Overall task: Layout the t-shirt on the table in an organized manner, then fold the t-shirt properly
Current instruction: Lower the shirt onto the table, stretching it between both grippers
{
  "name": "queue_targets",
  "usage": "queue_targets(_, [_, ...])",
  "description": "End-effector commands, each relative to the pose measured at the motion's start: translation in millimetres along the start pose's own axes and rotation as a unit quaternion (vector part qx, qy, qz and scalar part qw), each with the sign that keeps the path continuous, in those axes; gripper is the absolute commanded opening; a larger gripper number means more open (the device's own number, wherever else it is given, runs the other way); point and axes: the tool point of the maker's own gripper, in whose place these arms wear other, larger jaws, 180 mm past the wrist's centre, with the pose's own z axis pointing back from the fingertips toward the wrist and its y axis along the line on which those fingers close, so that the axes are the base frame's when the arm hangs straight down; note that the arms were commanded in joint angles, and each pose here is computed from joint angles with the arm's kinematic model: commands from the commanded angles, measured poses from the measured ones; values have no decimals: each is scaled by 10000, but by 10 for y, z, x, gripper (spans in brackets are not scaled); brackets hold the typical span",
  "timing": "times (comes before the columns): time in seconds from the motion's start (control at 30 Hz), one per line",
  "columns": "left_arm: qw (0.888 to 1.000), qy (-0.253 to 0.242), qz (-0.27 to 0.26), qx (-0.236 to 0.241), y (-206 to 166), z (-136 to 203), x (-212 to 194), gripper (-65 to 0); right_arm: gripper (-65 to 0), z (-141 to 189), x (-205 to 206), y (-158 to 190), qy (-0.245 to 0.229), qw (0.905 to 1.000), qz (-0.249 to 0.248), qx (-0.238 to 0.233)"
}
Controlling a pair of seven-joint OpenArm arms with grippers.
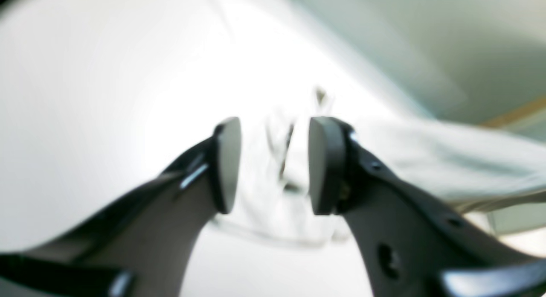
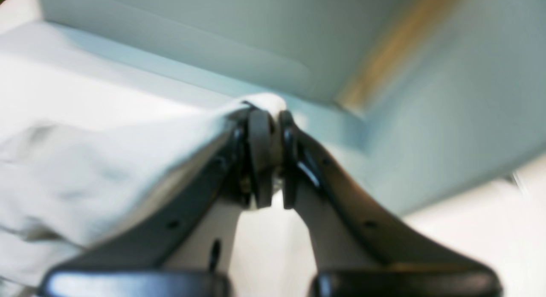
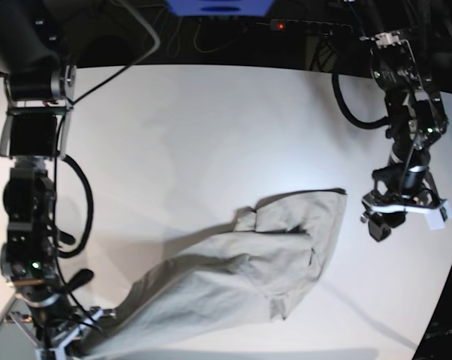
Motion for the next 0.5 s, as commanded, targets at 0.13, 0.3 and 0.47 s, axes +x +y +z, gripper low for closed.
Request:
queue_targets(0.13, [9977, 624, 160, 192, 160, -247, -471, -377, -633, 206, -380, -487, 279, 9984, 102, -478])
queue_targets(0.3, [9918, 1143, 400, 406, 282, -474, -820, -375, -448, 359, -797, -537, 725, 9958, 311, -468])
queue_targets(0.47, [9888, 1299, 565, 469, 279, -647, -883, -375, -310, 581, -795, -518, 613, 9963, 318, -515])
